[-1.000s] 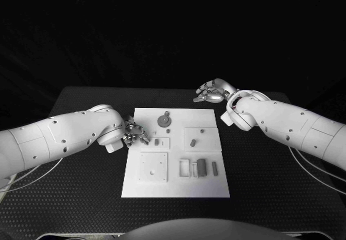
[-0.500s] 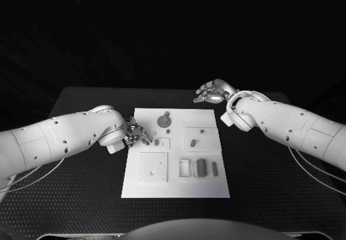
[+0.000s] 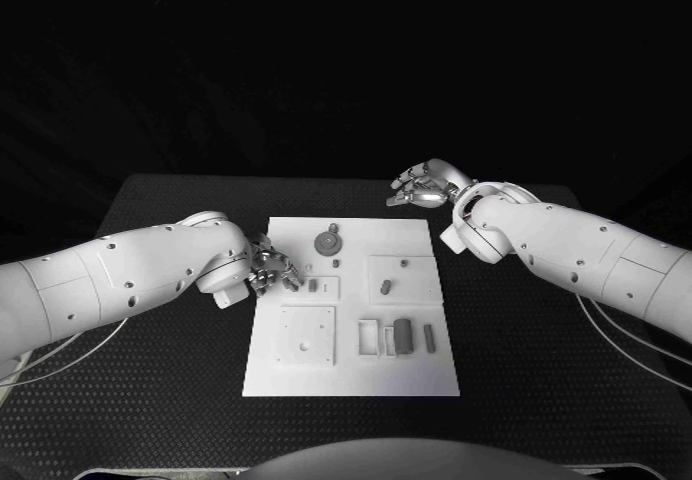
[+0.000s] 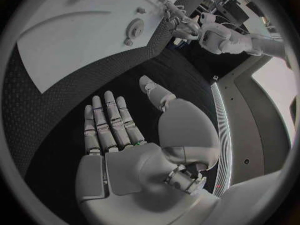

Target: Assemble the parts on the task board

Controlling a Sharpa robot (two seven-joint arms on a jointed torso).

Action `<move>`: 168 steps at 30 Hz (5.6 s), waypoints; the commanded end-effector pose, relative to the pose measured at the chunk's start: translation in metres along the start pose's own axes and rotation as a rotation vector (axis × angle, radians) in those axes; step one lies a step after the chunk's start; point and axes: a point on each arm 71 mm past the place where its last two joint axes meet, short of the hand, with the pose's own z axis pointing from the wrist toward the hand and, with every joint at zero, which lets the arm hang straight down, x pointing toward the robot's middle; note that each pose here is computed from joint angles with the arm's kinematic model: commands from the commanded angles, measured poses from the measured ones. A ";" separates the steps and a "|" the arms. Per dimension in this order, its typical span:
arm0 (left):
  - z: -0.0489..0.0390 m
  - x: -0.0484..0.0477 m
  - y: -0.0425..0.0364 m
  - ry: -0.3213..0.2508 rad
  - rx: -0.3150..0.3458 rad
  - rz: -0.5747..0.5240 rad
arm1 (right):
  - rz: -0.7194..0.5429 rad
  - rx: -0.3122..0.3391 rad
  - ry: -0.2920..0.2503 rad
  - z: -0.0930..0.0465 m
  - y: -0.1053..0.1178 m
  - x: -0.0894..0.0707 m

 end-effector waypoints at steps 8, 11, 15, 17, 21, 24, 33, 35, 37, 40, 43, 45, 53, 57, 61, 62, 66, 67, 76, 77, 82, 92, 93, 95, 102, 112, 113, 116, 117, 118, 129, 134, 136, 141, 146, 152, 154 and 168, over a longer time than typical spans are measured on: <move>0.0010 0.0008 0.0043 0.012 -0.009 0.000 | -0.001 -0.005 0.012 0.000 0.000 0.001; 0.0011 0.0006 0.0049 0.013 -0.011 0.001 | -0.001 -0.004 0.012 0.000 0.000 0.001; 0.0010 0.0005 0.0054 0.014 -0.013 0.001 | -0.001 -0.004 0.012 0.000 0.000 0.001; 0.0010 0.0006 0.0055 0.015 -0.014 0.002 | -0.001 -0.004 0.011 0.000 0.000 0.001; 0.0011 0.0010 0.0053 0.021 -0.013 0.006 | -0.001 -0.004 0.011 0.000 0.000 0.001; 0.0012 0.0015 0.0047 0.025 -0.011 0.007 | -0.001 -0.004 0.011 0.000 0.000 0.001; 0.0012 0.0025 0.0036 0.033 -0.008 -0.004 | -0.001 -0.004 0.012 0.000 0.000 0.001; 0.0012 0.0025 0.0030 0.031 -0.005 -0.006 | -0.001 -0.004 0.012 0.000 0.000 0.001; 0.0012 0.0023 0.0028 0.029 -0.003 -0.008 | -0.001 -0.004 0.012 0.000 0.000 0.001; 0.0012 0.0021 0.0027 0.025 -0.002 -0.011 | -0.001 -0.004 0.012 0.000 0.000 0.001; 0.0012 0.0021 0.0022 0.024 0.001 -0.012 | -0.001 -0.004 0.012 0.000 0.000 0.001; 0.0012 0.0023 0.0017 0.025 0.002 -0.015 | 0.000 -0.004 0.013 0.000 0.000 0.001; 0.0013 0.0029 0.0005 0.026 0.004 -0.015 | 0.000 -0.004 0.013 0.000 0.000 0.001; 0.0013 0.0033 -0.0006 0.027 0.007 -0.013 | 0.000 -0.004 0.015 0.000 0.000 0.002; 0.0013 0.0035 -0.0015 0.026 0.008 -0.013 | 0.000 -0.003 0.015 -0.001 -0.001 0.002; 0.0012 0.0035 -0.0016 0.025 0.008 -0.013 | 0.000 -0.002 0.014 -0.001 -0.001 0.002; 0.0011 0.0030 -0.0013 0.022 0.007 -0.012 | 0.000 -0.002 0.015 -0.001 -0.001 0.002; 0.0011 0.0030 -0.0011 0.022 0.007 -0.012 | 0.000 -0.002 0.015 -0.001 -0.001 0.002; 0.0012 0.0022 0.0003 0.021 0.003 -0.002 | 0.000 -0.002 0.016 -0.001 -0.001 0.002; 0.0012 0.0023 0.0003 0.022 0.002 0.000 | 0.000 -0.002 0.016 -0.001 -0.001 0.002; 0.0011 0.0029 -0.0004 0.024 0.002 0.006 | 0.000 -0.002 0.016 0.000 -0.001 0.002; 0.0013 0.0020 0.0007 0.022 0.000 0.003 | 0.001 -0.003 0.017 0.000 -0.001 0.003; 0.0013 0.0020 0.0008 0.022 0.000 0.004 | 0.001 -0.003 0.016 0.000 -0.001 0.002; 0.0013 0.0016 0.0012 0.021 -0.001 0.003 | 0.000 -0.002 0.016 0.000 -0.001 0.003; 0.0015 0.0010 0.0017 0.022 -0.003 0.002 | 0.001 -0.003 0.017 0.000 0.000 0.003; 0.0021 0.0011 0.0024 0.038 -0.010 0.003 | 0.001 -0.004 0.017 0.000 0.000 0.003; 0.0022 0.0012 0.0023 0.041 -0.011 0.005 | 0.001 -0.004 0.017 0.000 0.000 0.003; 0.0023 0.0019 0.0017 0.049 -0.012 0.011 | 0.001 -0.004 0.017 0.000 0.000 0.003; 0.0023 0.0024 0.0016 0.054 -0.013 0.015 | 0.001 -0.003 0.017 0.000 0.000 0.003; 0.0024 0.0027 0.0013 0.058 -0.013 0.017 | 0.001 -0.003 0.017 0.000 0.000 0.003; 0.0026 0.0042 0.0009 0.076 -0.020 0.031 | 0.001 -0.003 0.016 0.000 -0.001 0.003; 0.0026 0.0038 0.0010 0.071 -0.020 0.027 | 0.001 -0.002 0.015 0.000 -0.001 0.002; 0.0027 0.0035 0.0009 0.068 -0.020 0.026 | 0.001 -0.003 0.015 0.000 -0.001 0.003; 0.0030 0.0027 0.0004 0.057 -0.019 0.024 | 0.001 -0.003 0.016 0.000 -0.001 0.003; 0.0033 0.0019 -0.0005 0.044 -0.016 0.021 | 0.001 -0.003 0.015 0.000 -0.001 0.002; 0.0035 0.0020 -0.0031 0.032 -0.007 0.026 | 0.001 -0.003 0.016 0.000 -0.001 0.003; 0.0035 0.0023 -0.0036 0.033 -0.006 0.028 | 0.001 -0.003 0.016 0.000 -0.001 0.002; 0.0030 0.0032 -0.0047 0.032 -0.003 0.085 | 0.001 -0.002 0.016 0.000 -0.001 0.002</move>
